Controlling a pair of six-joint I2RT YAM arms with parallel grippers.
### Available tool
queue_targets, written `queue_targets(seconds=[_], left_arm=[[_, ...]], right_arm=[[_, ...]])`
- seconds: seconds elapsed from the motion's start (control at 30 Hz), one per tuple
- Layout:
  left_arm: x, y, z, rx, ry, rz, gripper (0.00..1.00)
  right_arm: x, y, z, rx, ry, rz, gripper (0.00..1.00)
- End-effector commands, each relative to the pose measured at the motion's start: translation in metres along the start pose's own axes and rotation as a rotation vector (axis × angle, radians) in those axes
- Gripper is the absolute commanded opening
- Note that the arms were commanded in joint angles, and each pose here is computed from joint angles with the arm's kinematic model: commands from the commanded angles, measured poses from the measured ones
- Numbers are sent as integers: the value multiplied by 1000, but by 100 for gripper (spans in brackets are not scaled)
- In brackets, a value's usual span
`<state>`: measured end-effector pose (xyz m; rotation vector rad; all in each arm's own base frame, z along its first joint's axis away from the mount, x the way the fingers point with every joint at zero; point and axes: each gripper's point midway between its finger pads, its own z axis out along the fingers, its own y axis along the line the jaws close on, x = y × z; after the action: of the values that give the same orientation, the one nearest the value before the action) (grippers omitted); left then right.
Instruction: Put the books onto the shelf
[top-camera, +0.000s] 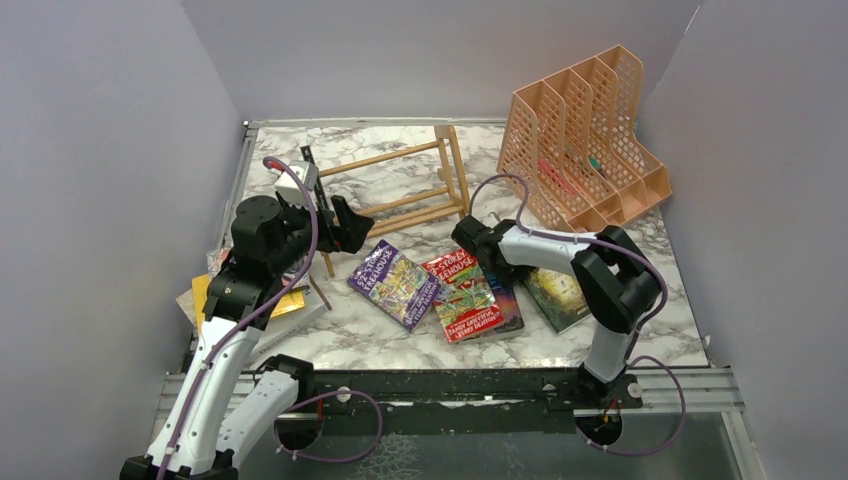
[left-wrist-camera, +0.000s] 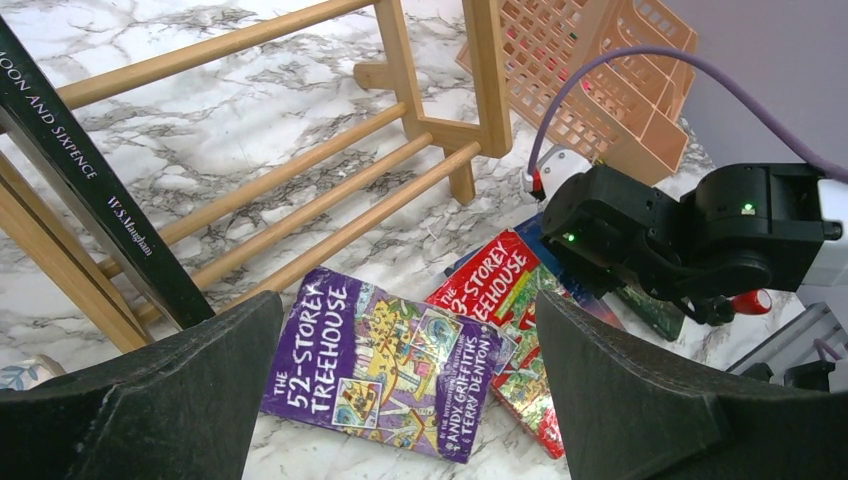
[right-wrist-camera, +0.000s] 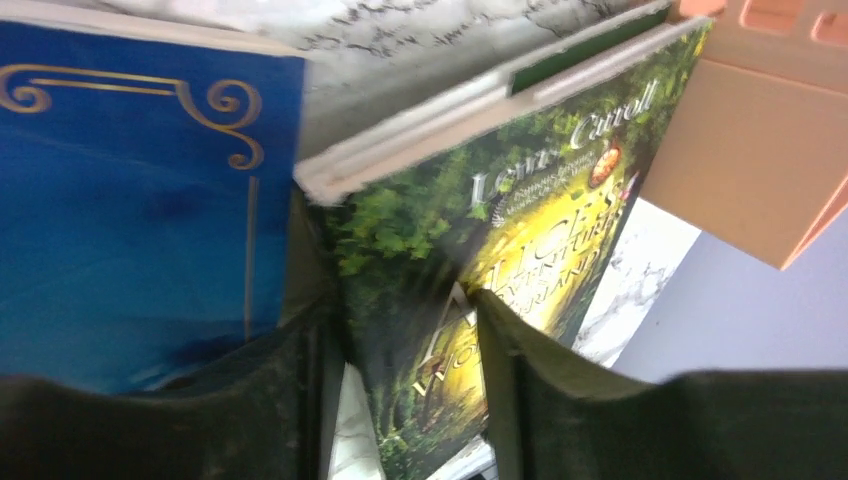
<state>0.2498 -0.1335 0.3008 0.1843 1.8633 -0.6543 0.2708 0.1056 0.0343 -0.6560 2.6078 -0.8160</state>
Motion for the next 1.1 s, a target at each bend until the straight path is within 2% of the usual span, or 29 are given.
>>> queue_targets(seconds=[0.0, 0.4, 0.57, 0.83, 0.9, 1.07], left_arm=[[-3, 1, -1, -14, -10, 1, 96], [-1, 1, 3, -12, -10, -25, 96], [2, -1, 6, 6, 1, -49, 96], [3, -20, 10, 100, 18, -128, 97], [2, -27, 12, 136, 21, -165, 96], [5, -44, 21, 243, 43, -278, 97]], right_arm=[[-32, 16, -1, -2, -120, 45, 48], [-47, -30, -70, 15, -228, 167, 2], [-52, -46, -93, -14, -288, 240, 1], [-72, -86, -159, -134, -498, 486, 1], [-77, -101, -184, -193, -596, 572, 1], [-89, -136, -260, -414, -935, 733, 1]])
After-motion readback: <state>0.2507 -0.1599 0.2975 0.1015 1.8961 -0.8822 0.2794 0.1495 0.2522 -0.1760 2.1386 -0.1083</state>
